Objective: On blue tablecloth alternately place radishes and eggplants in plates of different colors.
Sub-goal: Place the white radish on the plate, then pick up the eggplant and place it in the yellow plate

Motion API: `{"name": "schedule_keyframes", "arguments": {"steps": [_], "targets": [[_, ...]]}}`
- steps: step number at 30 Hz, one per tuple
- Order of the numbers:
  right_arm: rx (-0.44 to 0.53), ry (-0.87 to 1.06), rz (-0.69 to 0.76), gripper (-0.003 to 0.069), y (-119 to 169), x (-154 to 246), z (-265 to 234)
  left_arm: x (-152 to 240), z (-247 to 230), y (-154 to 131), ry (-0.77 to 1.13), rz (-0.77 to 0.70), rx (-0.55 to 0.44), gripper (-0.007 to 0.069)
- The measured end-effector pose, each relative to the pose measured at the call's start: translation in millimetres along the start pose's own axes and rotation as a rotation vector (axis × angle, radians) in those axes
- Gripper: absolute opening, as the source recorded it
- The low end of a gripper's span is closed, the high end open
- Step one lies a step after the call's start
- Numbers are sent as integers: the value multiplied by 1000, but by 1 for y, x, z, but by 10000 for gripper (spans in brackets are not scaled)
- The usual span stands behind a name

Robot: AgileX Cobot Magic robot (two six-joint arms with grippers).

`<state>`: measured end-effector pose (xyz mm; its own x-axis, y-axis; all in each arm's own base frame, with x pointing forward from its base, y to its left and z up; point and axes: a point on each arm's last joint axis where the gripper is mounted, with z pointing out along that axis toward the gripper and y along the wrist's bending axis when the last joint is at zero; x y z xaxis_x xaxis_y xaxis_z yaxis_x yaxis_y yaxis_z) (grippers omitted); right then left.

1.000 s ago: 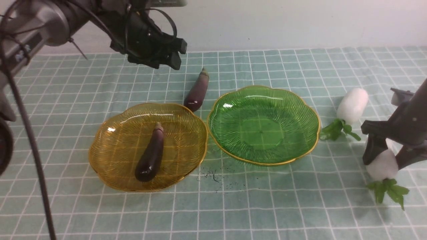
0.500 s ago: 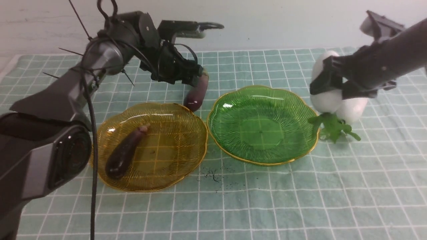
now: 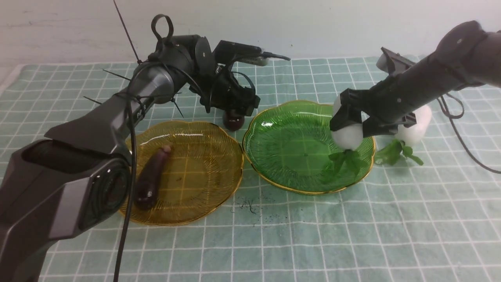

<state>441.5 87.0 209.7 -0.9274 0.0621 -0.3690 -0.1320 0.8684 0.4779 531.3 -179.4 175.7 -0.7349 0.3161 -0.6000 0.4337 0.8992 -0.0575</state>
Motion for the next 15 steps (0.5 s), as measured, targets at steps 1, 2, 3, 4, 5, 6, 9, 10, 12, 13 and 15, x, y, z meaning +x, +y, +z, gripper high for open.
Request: {"name": "schedule_keyframes", "arguments": {"steps": [1,2,3,4,5,6,9,10,12,13,15], "targets": [[-2,4,6,506,0,0,0,1,2,0,5,3,-3,501],[-3,7,7,519,0,0,0,1,2,0,4,3,-3,501],[-4,18,9,569,1,1,0,2,4,1,3,4,-8,501],[-7,36,6,603,1,3,-1,3,6,2,0,5,-10,501],[-8,46,1,641,2,4,-2,3,7,2,-1,3,-11,501],[-3,55,-10,661,3,5,-5,3,7,2,-2,4,-11,501],[19,59,-67,685,11,2,-22,5,11,2,4,1,-10,484],[26,53,-89,685,14,0,-30,6,12,2,6,-3,-10,464],[40,47,-125,685,21,-2,-45,7,13,2,12,-18,-9,385],[50,47,-146,683,25,-4,-53,7,13,2,20,-23,-8,361],[73,38,-180,671,33,-8,-72,7,10,1,32,-29,-5,363]]}}
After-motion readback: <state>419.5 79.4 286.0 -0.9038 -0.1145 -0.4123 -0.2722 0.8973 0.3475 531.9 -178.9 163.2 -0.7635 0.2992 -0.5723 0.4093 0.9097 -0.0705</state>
